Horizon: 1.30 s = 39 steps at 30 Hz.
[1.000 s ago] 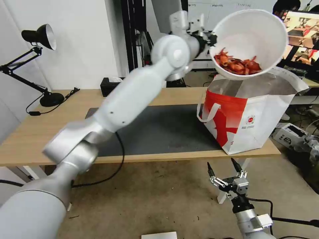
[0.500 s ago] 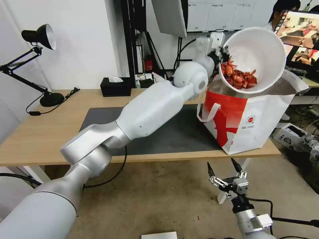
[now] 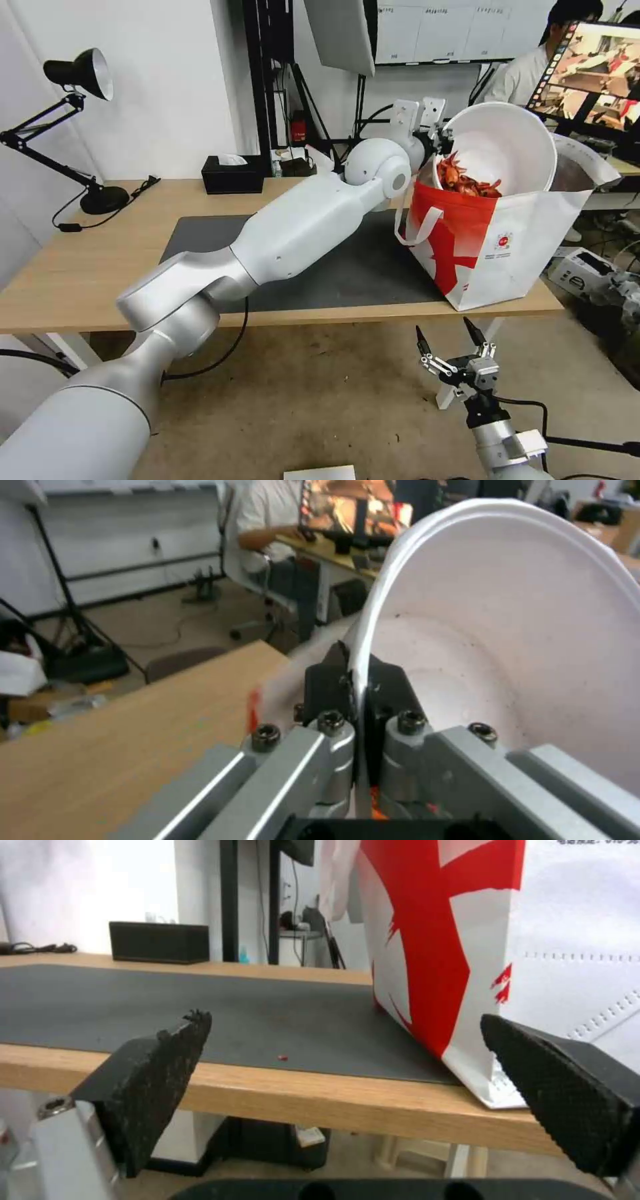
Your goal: Pick up the trash from the table and place it into the takeout bag.
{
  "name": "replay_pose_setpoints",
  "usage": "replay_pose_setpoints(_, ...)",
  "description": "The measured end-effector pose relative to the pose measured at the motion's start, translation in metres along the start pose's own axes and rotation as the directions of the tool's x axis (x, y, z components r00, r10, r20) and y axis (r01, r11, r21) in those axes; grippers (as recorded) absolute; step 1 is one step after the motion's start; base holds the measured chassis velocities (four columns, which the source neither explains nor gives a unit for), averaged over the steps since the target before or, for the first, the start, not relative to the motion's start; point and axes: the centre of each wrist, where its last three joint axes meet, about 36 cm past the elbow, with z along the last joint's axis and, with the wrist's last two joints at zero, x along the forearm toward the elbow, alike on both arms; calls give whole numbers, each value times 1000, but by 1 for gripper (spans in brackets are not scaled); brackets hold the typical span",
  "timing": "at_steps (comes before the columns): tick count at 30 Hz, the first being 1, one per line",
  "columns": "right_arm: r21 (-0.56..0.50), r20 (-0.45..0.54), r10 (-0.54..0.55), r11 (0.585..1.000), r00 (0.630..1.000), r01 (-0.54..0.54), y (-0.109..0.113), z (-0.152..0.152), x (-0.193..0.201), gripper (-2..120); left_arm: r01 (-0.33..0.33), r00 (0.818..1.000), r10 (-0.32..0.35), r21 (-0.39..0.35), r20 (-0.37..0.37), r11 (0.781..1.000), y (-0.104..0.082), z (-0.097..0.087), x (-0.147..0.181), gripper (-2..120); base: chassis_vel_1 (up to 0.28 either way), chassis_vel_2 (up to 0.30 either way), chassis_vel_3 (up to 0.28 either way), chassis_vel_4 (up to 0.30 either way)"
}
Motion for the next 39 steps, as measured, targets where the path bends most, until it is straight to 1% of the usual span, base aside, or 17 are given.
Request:
replay_pose_setpoints(3, 0, 0, 0, 1000, 1000, 0, 0, 0, 0, 100, -44, 998, 44, 14, -45, 999, 1, -1, 0, 0, 0, 0, 0, 0)
replay_pose_setpoints(6, 0, 0, 0, 1000, 1000, 0, 0, 0, 0, 100, -49, 997, 50, 17, -52, 999, 1, -1, 0, 0, 0, 0, 0, 0)
replay_pose_setpoints(7, 0, 0, 0, 1000, 1000, 0, 0, 0, 0, 100, -75, 993, 77, 24, -90, 997, 2, 1, -2, 0, 0, 0, 0, 0)
replay_pose_setpoints(13, 0, 0, 0, 1000, 1000, 0, 0, 0, 0, 100, -86, 986, 86, 10, -141, 996, 3, 8, -6, 0, 0, 0, 0, 0)
replay_pose_setpoints(18, 0, 0, 0, 1000, 1000, 0, 0, 0, 0, 100, -87, 984, 88, 9, -154, 996, 4, 12, -7, 0, 0, 0, 0, 0)
replay_pose_setpoints(20, 0, 0, 0, 1000, 1000, 0, 0, 0, 0, 100, -97, 979, 98, 16, -180, 995, 3, 12, -7, 7, 0, 0, 0, 0)
replay_pose_setpoints(21, 0, 0, 0, 1000, 1000, 0, 0, 0, 0, 100, -106, 975, 108, 20, -195, 994, 2, 13, -6, 15, 0, 0, 0, 0)
replay_pose_setpoints(22, 0, 0, 0, 1000, 1000, 0, 0, 0, 0, 100, -106, 975, 108, 20, -195, 994, 2, 13, -6, 15, 0, 0, 0, 0)
replay_pose_setpoints(26, 0, 0, 0, 1000, 1000, 0, 0, 0, 0, 100, -116, 973, 120, 30, -199, 993, -2, 11, -7, 31, 0, 0, 0, 0)
replay_pose_setpoints(27, 0, 0, 0, 1000, 1000, 0, 0, 0, 0, 100, -116, 973, 120, 30, -199, 993, -2, 11, -7, 31, 0, 0, 0, 0)
replay_pose_setpoints(29, 0, 0, 0, 1000, 1000, 0, 0, 0, 0, 100, -120, 973, 126, 43, -193, 992, -3, 9, -6, 41, 0, 0, 0, 0)
replay_pose_setpoints(30, 0, 0, 0, 1000, 1000, 0, 0, 0, 0, 100, -120, 973, 126, 43, -193, 992, -3, 9, -6, 41, 0, 0, 0, 0)
replay_pose_setpoints(32, 0, 0, 0, 1000, 1000, 0, 0, 0, 0, 100, -120, 975, 127, 49, -182, 992, -2, 5, -4, 53, 0, 0, 0, 0)
replay_pose_setpoints(33, 0, 0, 0, 1000, 1000, 0, 0, 0, 0, 100, -120, 975, 127, 49, -182, 992, -2, 5, -4, 53, 0, 0, 0, 0)
replay_pose_setpoints(36, 0, 0, 0, 1000, 1000, 0, 0, 0, 0, 100, -119, 982, 126, 53, -144, 991, 1, 1, 4, 68, 0, 0, 0, 0)
replay_pose_setpoints(37, 0, 0, 0, 1000, 1000, 0, 0, 0, 0, 100, -119, 982, 126, 53, -144, 991, 1, 1, 4, 68, 0, 0, 0, 0)
replay_pose_setpoints(39, 0, 0, 0, 1000, 1000, 0, 0, 0, 0, 100, -110, 990, 114, 57, -80, 992, 6, -4, 16, 77, 0, 0, 0, 0)
